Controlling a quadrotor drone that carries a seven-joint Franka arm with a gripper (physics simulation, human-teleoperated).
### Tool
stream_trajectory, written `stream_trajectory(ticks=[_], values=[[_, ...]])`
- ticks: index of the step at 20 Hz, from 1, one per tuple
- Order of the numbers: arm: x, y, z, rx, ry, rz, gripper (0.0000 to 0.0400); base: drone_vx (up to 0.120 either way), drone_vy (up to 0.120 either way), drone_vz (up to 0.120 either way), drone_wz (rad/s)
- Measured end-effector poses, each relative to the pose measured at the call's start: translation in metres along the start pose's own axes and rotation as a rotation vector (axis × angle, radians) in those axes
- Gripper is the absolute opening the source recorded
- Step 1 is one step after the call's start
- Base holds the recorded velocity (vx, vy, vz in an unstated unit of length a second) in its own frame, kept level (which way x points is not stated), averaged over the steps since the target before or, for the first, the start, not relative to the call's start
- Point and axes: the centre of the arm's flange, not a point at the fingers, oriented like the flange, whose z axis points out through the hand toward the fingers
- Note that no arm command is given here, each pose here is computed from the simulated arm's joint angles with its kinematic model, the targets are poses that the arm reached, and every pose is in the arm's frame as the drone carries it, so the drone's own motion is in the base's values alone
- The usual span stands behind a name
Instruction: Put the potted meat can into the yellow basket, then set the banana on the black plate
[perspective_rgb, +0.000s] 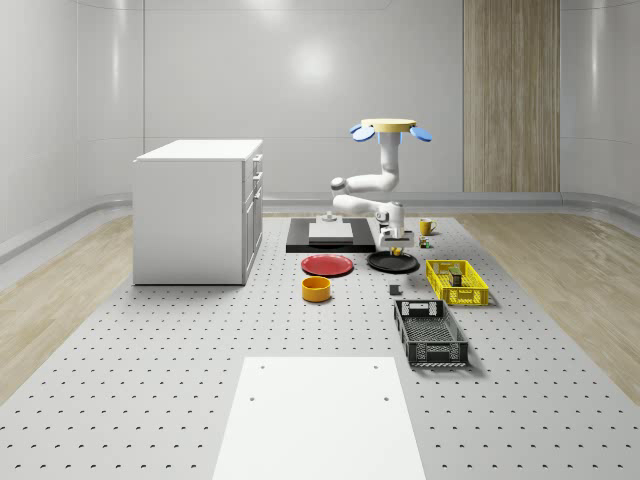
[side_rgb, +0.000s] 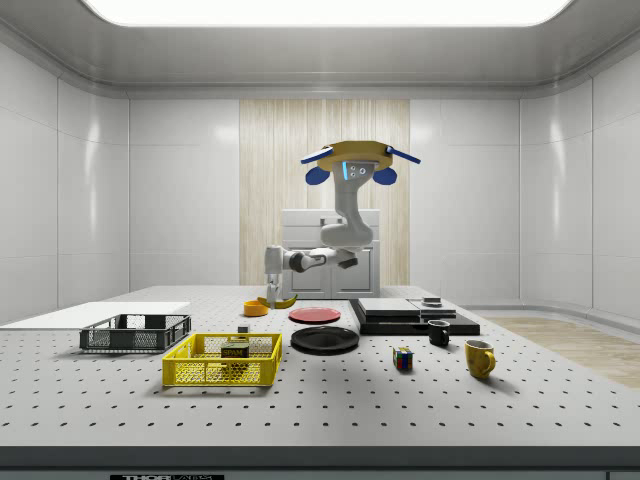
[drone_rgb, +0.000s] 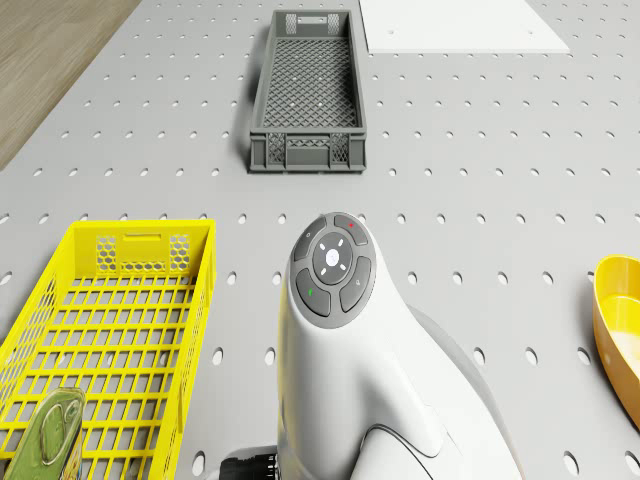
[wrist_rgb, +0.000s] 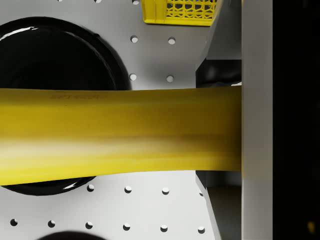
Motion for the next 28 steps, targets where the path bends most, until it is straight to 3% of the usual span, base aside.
stream_trajectory(ticks=[22, 28], values=[[0.0, 0.0, 0.0, 0.0, 0.0, 0.0, 0.019, -0.12, 0.0, 0.0, 0.0], [0.0, 0.0, 0.0, 0.0, 0.0, 0.0, 0.019, -0.12, 0.067, 0.0, 0.0]])
